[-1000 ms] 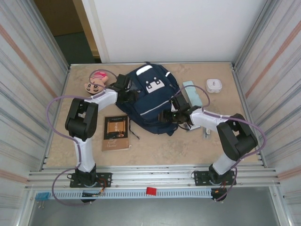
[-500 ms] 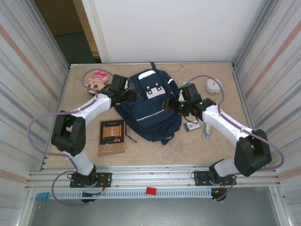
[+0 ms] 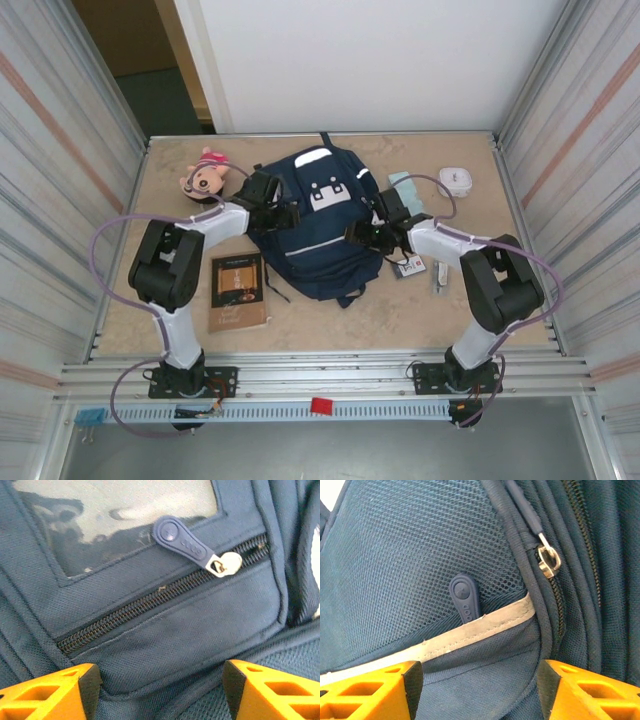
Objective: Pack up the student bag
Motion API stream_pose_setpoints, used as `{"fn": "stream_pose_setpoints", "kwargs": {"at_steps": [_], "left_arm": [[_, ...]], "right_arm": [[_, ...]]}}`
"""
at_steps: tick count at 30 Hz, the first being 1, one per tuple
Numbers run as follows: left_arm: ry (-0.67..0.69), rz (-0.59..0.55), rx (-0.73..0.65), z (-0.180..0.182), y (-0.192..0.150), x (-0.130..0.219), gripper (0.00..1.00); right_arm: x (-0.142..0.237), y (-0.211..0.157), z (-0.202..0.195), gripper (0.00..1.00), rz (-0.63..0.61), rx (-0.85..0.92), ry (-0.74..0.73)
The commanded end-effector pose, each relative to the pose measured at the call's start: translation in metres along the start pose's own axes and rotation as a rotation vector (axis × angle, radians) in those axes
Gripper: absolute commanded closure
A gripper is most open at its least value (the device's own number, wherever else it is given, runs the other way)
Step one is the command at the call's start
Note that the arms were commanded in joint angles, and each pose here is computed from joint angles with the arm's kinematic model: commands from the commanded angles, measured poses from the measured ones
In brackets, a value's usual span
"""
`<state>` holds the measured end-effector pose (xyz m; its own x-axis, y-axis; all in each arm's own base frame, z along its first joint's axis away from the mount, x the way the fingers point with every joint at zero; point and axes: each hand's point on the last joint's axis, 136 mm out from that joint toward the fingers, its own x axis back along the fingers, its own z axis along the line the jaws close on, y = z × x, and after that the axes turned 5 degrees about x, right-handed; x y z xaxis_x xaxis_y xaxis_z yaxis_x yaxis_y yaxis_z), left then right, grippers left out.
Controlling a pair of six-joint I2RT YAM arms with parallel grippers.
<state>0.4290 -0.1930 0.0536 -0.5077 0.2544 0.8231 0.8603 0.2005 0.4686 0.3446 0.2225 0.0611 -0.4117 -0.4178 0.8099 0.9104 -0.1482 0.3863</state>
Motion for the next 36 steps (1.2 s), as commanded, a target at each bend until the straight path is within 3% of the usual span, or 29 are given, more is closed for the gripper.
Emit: {"fn": "stream_pose_setpoints", "kwargs": {"at_steps": [1,6,10,15,20,24,28,36], "left_arm": [[0.052,0.052,-0.004,0.014,-0.016,-0.024,0.32],[0.027,0.0,-0.056,0.007,0.001,-0.021,0.29],[-0.031,-0.104,-0.151,-0.017,0.03,0.024,0.24],[-0.116,-0.273,-0.433,-0.065,0.053,0.107,0.18],[-0.326,-0.265,-0.756,-0.106,0.019,0.148,0.24],[-0.479,-0.154,-1.136,-0.126,-0.049,0.136,0.25],[-0.464,-0.064,-1.455,-0.129,-0.101,0.103,0.22],[-0.43,-0.038,-1.537,-0.135,-0.108,0.058,0.17]], "right_arm": [[-0.013,-0.062,0.012,0.38,0.115,-0.04,0.006],[-0.002,-0.056,0.035,0.37,0.046,-0.048,0.053],[0.034,-0.031,0.045,0.33,-0.03,0.023,0.053],[0.095,-0.005,0.042,0.28,-0.144,0.051,0.11],[0.132,0.005,0.031,0.26,-0.224,0.044,0.235],[0.138,0.007,0.01,0.27,-0.25,0.007,0.276],[0.135,0.001,0.0,0.27,-0.256,0.033,0.248],[0.127,-0.008,-0.009,0.27,-0.25,0.022,0.246]]}}
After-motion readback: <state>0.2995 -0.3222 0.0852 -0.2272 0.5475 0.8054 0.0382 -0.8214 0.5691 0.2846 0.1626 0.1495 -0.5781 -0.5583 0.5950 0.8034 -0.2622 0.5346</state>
